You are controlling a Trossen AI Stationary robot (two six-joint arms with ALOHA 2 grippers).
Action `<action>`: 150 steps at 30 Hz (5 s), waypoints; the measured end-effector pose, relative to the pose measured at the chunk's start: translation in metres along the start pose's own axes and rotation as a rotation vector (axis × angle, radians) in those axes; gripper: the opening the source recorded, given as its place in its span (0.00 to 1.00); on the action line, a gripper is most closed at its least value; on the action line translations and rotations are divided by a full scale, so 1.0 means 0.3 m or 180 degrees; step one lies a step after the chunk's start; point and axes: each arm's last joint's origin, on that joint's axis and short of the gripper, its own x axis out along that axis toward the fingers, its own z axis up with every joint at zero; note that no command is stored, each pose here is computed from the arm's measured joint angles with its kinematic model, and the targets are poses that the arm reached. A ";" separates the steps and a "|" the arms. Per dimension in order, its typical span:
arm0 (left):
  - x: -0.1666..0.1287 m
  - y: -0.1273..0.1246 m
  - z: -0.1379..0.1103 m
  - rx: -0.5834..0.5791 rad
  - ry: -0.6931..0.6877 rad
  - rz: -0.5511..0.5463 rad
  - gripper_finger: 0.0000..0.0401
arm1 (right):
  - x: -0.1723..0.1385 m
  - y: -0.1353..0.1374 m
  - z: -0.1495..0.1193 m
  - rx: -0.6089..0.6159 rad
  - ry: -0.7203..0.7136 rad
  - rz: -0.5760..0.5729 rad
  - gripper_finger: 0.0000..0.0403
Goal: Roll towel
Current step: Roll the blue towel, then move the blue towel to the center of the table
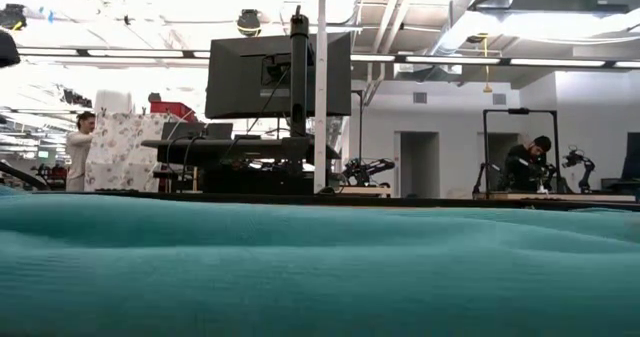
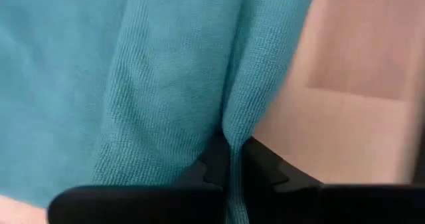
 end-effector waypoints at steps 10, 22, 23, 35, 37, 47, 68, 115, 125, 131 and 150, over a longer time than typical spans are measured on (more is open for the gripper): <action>-0.117 -0.010 0.054 -0.0322 0.0240 -0.0914 0.00 | -0.056 0.088 -0.016 0.0635 -0.0060 0.0691 0.01; -0.102 0.174 0.051 -0.0770 0.0059 -0.1491 0.00 | -0.116 0.083 0.016 0.0959 -0.0077 0.0821 0.00; -0.113 0.200 0.051 -0.0778 0.0056 -0.1501 0.00 | -0.114 0.080 0.020 0.0984 -0.0079 0.0818 0.00; -0.096 0.393 0.040 -0.0525 0.0134 -0.1736 0.00 | -0.082 0.030 0.070 0.1693 -0.0044 0.0841 0.00; -0.082 0.406 0.034 -0.0457 0.0157 -0.1754 0.00 | -0.070 0.008 0.073 0.1843 -0.0060 0.0996 0.00; -0.056 0.464 0.069 -0.0176 0.0105 -0.1756 0.00 | -0.080 -0.139 0.023 0.2334 -0.0156 0.1263 0.00; -0.019 0.543 0.101 -0.0017 -0.0019 -0.1229 0.01 | -0.022 -0.218 -0.052 0.2430 -0.0016 0.1039 0.02; -0.161 0.677 0.199 0.0026 -0.0148 -0.0514 0.34 | -0.242 -0.414 0.091 0.2683 -0.0190 0.0725 0.41; -0.171 0.598 0.187 0.0045 -0.0355 -0.1224 0.30 | -0.145 -0.296 0.128 0.2452 -0.0719 0.1493 0.08; -0.108 0.594 0.155 -0.0129 -0.0256 -0.1253 0.28 | -0.040 -0.273 0.063 0.2584 -0.0351 0.1283 0.01; -0.009 0.812 0.187 -0.0568 -0.0247 -0.0478 0.28 | -0.059 -0.648 0.130 0.1801 0.0493 -0.0201 0.00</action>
